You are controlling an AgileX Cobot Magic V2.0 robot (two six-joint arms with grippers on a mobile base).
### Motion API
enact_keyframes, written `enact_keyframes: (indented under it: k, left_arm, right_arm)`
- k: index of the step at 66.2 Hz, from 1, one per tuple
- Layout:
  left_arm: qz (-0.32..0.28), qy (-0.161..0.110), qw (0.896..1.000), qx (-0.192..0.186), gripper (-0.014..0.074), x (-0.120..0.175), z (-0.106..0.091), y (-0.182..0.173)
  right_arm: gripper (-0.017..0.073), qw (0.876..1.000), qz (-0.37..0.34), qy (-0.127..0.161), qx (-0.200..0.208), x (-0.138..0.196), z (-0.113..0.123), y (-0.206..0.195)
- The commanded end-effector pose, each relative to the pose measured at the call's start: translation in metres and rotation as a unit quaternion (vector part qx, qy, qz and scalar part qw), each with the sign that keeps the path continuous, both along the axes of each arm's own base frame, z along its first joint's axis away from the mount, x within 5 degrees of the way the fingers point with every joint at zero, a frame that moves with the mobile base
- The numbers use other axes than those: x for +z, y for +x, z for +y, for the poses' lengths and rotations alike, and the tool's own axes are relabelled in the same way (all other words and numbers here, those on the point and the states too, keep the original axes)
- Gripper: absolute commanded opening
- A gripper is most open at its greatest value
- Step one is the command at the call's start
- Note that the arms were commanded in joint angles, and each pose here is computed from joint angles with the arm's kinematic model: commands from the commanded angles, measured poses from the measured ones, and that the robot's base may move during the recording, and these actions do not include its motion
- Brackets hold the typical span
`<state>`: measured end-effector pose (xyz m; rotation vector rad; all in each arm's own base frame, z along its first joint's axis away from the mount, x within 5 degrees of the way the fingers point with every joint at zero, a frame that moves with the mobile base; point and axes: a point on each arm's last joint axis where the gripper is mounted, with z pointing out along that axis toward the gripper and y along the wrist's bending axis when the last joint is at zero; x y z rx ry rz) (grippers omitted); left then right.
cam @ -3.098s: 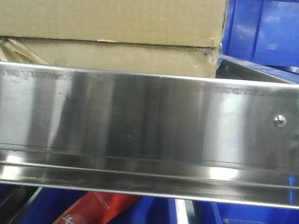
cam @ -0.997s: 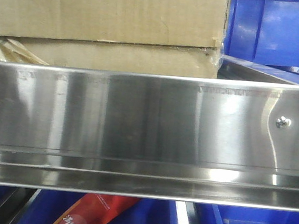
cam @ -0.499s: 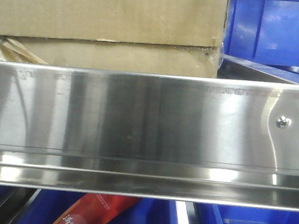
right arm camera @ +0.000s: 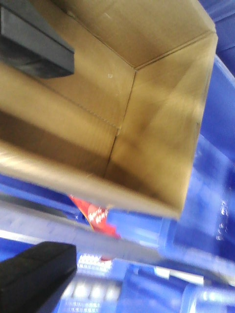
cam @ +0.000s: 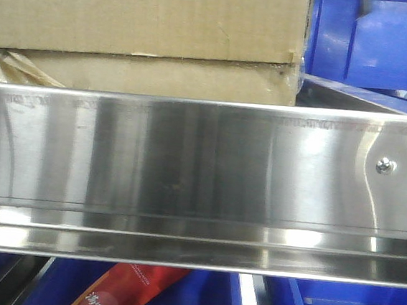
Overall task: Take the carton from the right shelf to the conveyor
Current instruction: 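Close both grippers on the carton's side walls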
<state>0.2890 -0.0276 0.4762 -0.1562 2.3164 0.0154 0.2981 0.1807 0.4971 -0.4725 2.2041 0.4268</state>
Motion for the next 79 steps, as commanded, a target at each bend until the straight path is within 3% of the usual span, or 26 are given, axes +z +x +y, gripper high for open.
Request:
enact_keyframes:
  k: [1,25,31,37,44,47,51,62,67,79]
  left_arm:
    - [0.004,0.007,1.000,0.007,0.0424,-0.004,0.004,0.008]
    - [0.062,0.027,0.998,0.012,0.0424,-0.041,0.001,0.048]
    - [0.073,0.029,0.997,0.011,0.0424,-0.050,0.000,0.055]
    - [0.077,0.030,0.997,0.011,0.0424,-0.052,0.000,0.057]
    - [0.077,0.030,0.997,0.011,0.0409,-0.052,0.000,0.057]
    - [0.077,0.030,0.997,0.011,0.0369,-0.052,0.000,0.057]
    - [0.077,0.030,0.997,0.011,0.0285,-0.052,0.000,0.057]
    - [0.077,0.029,0.997,0.011,-0.0046,-0.052,0.000,0.057]
    - [0.079,0.016,0.997,0.006,0.0001,-0.052,-0.003,0.057]
    - [0.079,-0.012,0.997,-0.005,-0.0009,-0.051,-0.007,0.055]
  right_arm:
    - [0.0570,1.000,0.001,-0.013,-0.012,-0.008,0.004,0.011]
    - [0.0570,0.997,0.057,-0.049,-0.012,-0.059,0.026,0.050]
    - [0.0528,0.996,0.066,-0.056,-0.012,-0.068,0.030,0.056]
    - [0.0365,0.996,0.071,-0.059,-0.012,-0.073,0.032,0.060]
    - [0.0010,0.996,0.070,-0.058,-0.012,-0.072,0.031,0.059]
    - [-0.0100,0.996,0.069,-0.058,-0.015,-0.071,0.031,0.059]
    - [-0.0052,0.996,0.067,-0.058,-0.018,-0.070,0.029,0.058]
    - [-0.0058,0.996,0.064,-0.060,-0.021,-0.069,0.029,0.057]
    - [-0.0058,0.996,0.062,-0.059,-0.021,-0.067,0.028,0.056]
    - [-0.0058,0.997,0.042,-0.051,-0.026,-0.050,0.020,0.046]
